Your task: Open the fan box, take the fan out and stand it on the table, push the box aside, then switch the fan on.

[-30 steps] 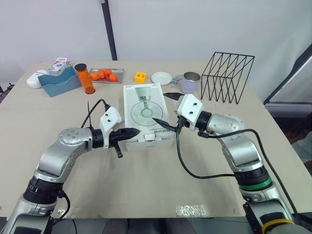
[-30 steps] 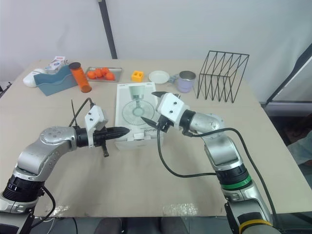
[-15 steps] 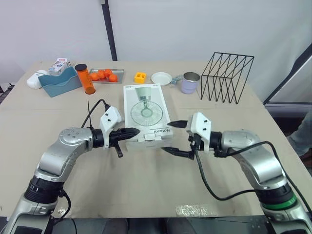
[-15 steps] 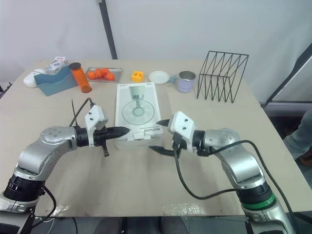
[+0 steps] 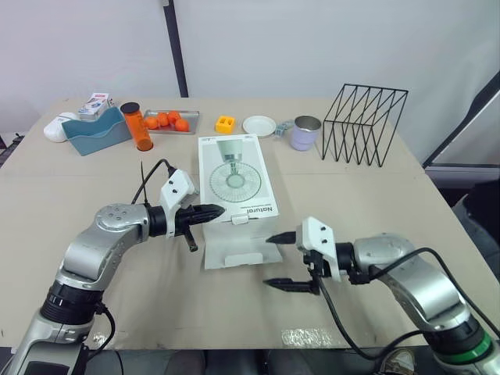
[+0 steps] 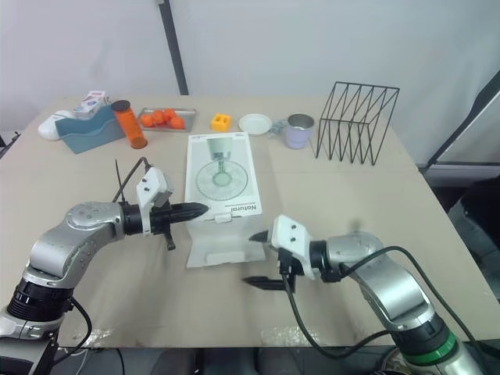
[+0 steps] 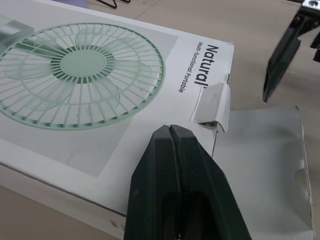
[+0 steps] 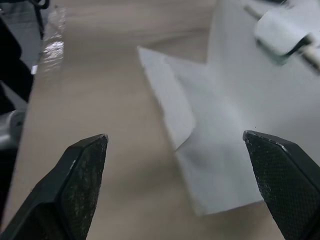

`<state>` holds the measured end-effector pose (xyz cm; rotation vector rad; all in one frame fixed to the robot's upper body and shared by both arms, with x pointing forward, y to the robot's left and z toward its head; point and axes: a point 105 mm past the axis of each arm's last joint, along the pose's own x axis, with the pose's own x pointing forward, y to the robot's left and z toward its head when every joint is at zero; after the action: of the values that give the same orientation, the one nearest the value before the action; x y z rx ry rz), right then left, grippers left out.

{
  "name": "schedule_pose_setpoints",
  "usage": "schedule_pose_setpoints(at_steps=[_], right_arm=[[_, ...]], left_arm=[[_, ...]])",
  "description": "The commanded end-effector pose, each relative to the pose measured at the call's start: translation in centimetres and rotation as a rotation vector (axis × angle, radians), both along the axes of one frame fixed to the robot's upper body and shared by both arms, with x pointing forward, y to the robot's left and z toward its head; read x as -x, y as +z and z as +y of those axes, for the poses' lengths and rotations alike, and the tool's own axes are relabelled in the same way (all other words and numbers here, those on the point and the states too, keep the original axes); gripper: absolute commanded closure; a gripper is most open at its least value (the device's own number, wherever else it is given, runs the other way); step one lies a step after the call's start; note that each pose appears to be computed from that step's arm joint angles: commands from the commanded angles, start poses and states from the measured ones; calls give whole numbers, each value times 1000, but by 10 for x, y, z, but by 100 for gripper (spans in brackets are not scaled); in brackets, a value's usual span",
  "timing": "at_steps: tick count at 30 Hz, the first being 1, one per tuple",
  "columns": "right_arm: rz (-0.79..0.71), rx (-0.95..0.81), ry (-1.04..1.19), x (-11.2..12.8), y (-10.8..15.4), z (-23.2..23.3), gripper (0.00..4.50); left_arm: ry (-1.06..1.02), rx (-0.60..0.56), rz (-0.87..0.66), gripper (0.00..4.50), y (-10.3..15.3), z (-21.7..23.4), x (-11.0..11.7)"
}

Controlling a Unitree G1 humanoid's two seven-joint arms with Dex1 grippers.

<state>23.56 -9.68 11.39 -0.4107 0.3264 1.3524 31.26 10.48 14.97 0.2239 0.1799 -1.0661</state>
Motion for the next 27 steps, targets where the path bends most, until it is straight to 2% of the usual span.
schedule_pose_setpoints(at_steps=[1, 7, 13, 17, 27], right_arm=[[13, -3, 7, 8, 3, -2, 0], [-34, -76, -244, -26, 7, -28, 0], [-42, -150, -365, -43, 7, -33, 0], [-18, -204, -369, -45, 6, -21, 0], [7, -209, -299, -38, 0, -2, 0]], left_arm=[[52, -35, 110, 447, -26, 8, -1], [51, -27, 115, 447, -26, 7, 0], [48, -19, 113, 447, -24, 5, -2], [44, -18, 110, 447, -24, 4, -2], [39, -18, 110, 447, -23, 3, -2]])
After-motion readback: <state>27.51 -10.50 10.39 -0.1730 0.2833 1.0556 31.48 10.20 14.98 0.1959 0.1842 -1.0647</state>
